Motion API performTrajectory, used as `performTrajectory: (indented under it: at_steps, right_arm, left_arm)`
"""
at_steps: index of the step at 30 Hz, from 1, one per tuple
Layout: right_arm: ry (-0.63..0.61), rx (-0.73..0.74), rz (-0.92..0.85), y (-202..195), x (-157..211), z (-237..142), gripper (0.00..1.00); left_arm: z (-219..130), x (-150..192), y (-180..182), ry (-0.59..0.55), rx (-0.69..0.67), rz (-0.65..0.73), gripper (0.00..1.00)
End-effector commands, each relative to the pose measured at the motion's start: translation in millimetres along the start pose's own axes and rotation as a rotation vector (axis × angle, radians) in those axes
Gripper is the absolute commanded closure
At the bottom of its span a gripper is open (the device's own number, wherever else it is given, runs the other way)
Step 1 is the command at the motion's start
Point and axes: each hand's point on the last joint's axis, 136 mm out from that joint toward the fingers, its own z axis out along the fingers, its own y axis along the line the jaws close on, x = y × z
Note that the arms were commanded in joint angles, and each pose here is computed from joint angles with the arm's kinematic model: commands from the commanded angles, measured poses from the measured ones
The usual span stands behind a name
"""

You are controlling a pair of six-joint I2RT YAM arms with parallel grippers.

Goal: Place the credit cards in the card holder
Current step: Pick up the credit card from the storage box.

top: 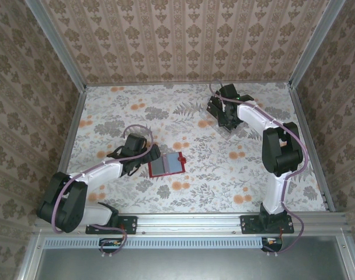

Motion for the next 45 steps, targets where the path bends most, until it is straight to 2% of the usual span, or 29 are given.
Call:
performTrajectory:
  at_steps: [1, 9, 14, 22, 29, 39, 45]
  right_arm:
    - [-0.002, -0.048, 0.020, 10, 3, -8, 0.57]
    - [0.003, 0.007, 0.001, 5, 1, -6, 0.59]
    - [-0.003, 0.056, -0.036, -2, -6, -9, 0.65]
    - [0.009, 0.056, -0.087, -1, -10, -9, 0.73]
    - [0.042, 0.055, -0.110, 0, -5, -2, 0.72]
    - [-0.050, 0.048, -0.086, -1, -21, -27, 0.67]
    - [-0.033, 0.105, -0.110, -9, -20, -23, 0.65]
  left_arm:
    - [-1, -4, -3, -0.008, 0.018, -0.002, 0.00]
    - [-1, -2, -3, -0.008, 0.022, -0.007, 0.00]
    - [-1, -1, -2, -0.006, 0.024, -0.008, 0.00]
    - [0, -1, -3, -0.005, 0.027, -0.010, 0.00]
    - [0, 1, -2, -0.002, 0.025, -0.010, 0.00]
    - [1, 2, -1, 0.000, 0.024, -0.009, 0.00]
    - [2, 2, -1, 0.000, 0.025, -0.012, 0.00]
